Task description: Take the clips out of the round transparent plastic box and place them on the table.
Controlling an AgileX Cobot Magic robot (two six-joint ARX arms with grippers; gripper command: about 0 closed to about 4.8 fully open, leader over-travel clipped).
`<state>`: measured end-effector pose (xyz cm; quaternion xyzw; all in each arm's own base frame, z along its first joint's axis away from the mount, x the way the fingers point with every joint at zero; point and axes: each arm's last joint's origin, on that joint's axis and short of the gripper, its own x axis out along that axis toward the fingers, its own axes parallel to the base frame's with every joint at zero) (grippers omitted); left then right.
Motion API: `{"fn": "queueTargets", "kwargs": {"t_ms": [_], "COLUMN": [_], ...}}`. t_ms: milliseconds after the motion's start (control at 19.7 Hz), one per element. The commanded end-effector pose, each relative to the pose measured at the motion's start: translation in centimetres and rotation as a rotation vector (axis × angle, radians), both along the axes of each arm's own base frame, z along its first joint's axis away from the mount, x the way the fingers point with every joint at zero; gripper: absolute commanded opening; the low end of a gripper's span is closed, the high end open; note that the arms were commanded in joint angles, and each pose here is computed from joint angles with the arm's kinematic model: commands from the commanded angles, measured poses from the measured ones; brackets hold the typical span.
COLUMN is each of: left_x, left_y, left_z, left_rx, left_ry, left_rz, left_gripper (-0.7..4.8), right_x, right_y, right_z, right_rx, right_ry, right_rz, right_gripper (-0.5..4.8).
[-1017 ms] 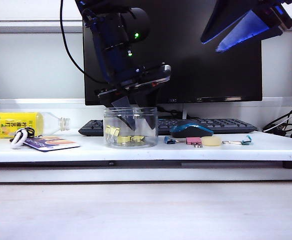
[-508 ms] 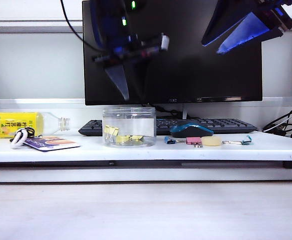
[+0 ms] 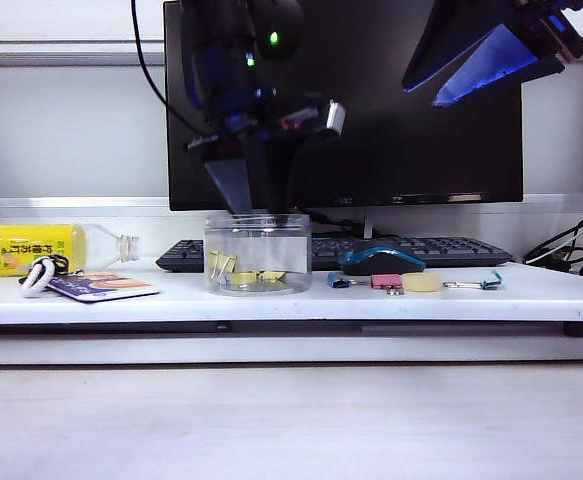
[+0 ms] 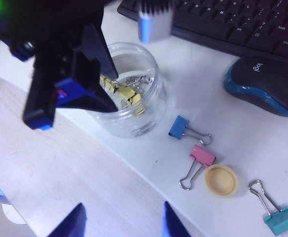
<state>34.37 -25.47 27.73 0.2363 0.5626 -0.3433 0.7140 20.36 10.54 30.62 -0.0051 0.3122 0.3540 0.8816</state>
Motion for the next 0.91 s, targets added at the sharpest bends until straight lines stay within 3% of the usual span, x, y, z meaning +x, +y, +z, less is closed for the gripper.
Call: {"fn": "queueTargets", "kwargs": {"t_ms": [51, 915], "left_x": [0.1, 0.8], "left_y": [-0.2, -0.8], "left_z": [-0.4, -1.9], "left_rx": [0.008, -0.011], "left_ry": [0.012, 0.027], "left_rz": [-0.004, -0.036], "left_gripper": [2.56, 2.56], "right_x": [0.0, 0.3], "right_y": [0.0, 0.2], "right_z": [0.3, 0.2], "right_rx": [0.004, 0.008], "right_ry": [-0.019, -0.033], "right_rz": [0.004, 0.002], "right_gripper": [2.03, 2.03]}}
